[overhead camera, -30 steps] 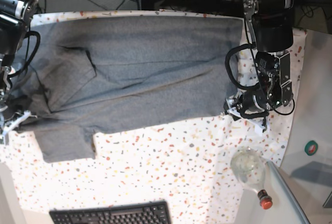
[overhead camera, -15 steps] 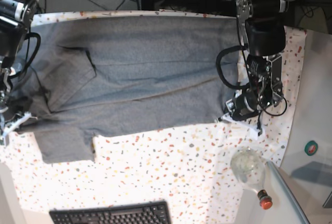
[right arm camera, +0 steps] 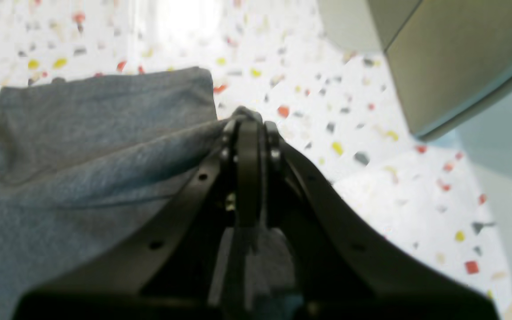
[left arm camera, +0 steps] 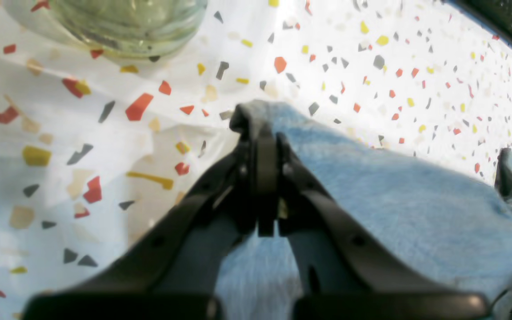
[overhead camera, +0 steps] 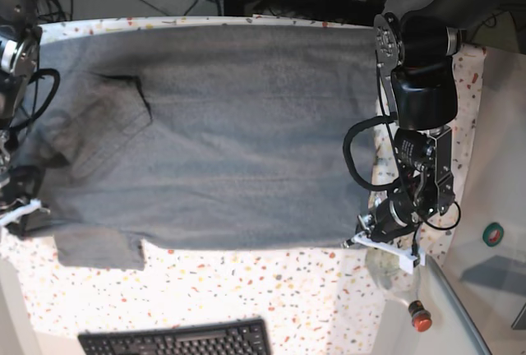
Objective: Layout the t-shirt on the table in an organized manner, then fold the t-shirt properly
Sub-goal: 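Grasp the t-shirt hem corners with both grippers, then fold the hem with both grippers up toward the collar, then press the folded edge flat with the left gripper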
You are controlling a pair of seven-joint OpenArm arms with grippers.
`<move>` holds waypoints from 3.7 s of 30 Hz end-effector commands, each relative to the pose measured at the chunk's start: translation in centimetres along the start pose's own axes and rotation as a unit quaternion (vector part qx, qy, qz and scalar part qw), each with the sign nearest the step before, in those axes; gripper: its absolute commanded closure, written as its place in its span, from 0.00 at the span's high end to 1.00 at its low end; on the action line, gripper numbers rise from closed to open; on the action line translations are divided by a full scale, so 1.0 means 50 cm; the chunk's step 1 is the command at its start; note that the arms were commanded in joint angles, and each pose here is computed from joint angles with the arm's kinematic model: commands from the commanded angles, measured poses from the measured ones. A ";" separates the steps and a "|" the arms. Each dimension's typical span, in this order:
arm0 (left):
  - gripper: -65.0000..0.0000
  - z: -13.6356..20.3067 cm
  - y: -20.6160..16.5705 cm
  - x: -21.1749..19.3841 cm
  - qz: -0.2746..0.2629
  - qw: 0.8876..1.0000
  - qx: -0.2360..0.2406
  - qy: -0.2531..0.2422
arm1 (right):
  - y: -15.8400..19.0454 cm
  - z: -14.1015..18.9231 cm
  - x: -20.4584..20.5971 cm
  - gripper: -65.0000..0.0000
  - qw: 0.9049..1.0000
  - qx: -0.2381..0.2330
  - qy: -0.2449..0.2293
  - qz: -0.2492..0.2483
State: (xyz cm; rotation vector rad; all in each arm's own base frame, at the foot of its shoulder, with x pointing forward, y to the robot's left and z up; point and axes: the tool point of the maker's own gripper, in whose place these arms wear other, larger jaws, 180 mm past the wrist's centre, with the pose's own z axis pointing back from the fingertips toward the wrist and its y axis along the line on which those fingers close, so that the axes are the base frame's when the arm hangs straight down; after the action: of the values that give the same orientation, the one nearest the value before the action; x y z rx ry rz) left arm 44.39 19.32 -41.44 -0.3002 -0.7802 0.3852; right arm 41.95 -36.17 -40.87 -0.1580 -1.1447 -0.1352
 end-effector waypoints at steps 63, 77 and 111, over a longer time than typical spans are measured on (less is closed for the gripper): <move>0.00 0.240 0.137 -0.231 -0.112 0.988 0.059 0.092 | -0.052 0.200 -0.171 0.00 0.987 -0.014 0.144 0.070; 0.00 0.245 0.130 -0.264 -0.122 0.985 0.053 0.112 | -0.081 0.195 -0.151 0.00 0.985 -0.041 0.159 0.050; 0.00 0.248 0.132 -0.273 -0.181 0.971 0.050 0.151 | -0.146 0.212 -0.091 0.32 0.982 -0.089 0.161 0.027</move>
State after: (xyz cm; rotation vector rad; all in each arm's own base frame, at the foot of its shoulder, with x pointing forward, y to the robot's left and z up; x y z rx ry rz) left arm 23.99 20.00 -45.15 -0.1280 -0.4591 0.0406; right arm 28.24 -40.05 -42.21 -0.2841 -0.7521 -0.2082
